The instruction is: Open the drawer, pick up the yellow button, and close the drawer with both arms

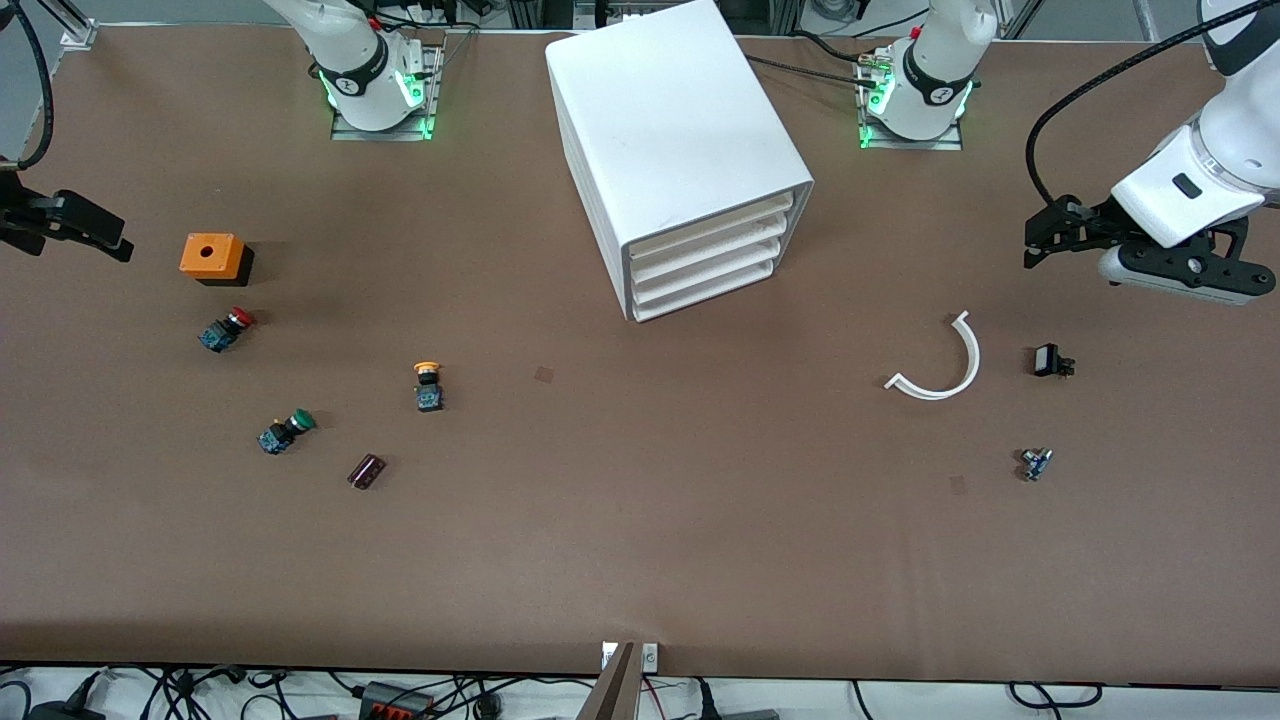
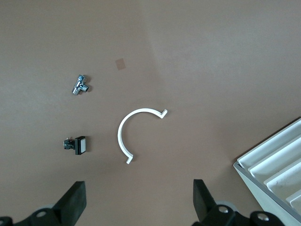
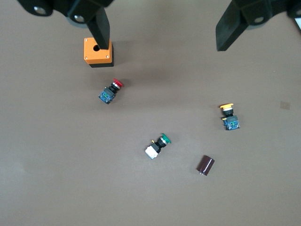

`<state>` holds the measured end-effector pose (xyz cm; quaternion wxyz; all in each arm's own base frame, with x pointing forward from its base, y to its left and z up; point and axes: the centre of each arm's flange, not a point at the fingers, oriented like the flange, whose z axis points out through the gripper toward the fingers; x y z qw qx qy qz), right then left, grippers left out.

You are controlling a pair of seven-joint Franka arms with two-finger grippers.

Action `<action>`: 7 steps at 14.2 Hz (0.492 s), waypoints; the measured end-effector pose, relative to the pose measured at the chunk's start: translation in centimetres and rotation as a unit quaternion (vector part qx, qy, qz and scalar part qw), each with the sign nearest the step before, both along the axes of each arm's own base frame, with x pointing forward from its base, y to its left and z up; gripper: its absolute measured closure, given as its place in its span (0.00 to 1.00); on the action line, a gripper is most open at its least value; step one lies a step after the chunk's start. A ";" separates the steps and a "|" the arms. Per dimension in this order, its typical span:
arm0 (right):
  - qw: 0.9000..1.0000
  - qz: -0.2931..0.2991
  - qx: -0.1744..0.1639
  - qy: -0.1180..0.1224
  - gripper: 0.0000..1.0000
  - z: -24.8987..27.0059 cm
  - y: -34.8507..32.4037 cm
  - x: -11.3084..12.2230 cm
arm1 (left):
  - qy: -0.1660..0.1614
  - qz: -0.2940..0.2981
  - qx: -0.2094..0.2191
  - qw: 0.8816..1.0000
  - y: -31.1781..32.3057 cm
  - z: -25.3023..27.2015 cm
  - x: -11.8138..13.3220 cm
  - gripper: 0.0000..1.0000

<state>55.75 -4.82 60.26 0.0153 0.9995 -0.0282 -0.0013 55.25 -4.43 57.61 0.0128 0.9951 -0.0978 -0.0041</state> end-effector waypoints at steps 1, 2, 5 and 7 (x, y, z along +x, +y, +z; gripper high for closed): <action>1.000 0.000 0.000 0.000 0.00 0.0 0.0 0.0 | 0.001 0.000 0.000 1.000 0.0 0.0 0.0 0.00; 1.000 0.000 0.000 0.001 0.00 -0.1 0.0 0.0 | 0.002 0.000 0.000 1.000 0.0 0.0 -0.1 0.00; 1.000 0.000 0.000 0.001 0.00 -0.1 0.0 0.0 | 0.004 0.000 0.000 1.000 0.0 -0.1 -0.1 0.00; 1.000 0.000 0.000 0.001 0.00 -0.1 0.0 0.0 | 0.005 0.000 0.000 1.000 0.0 -0.1 -0.1 0.00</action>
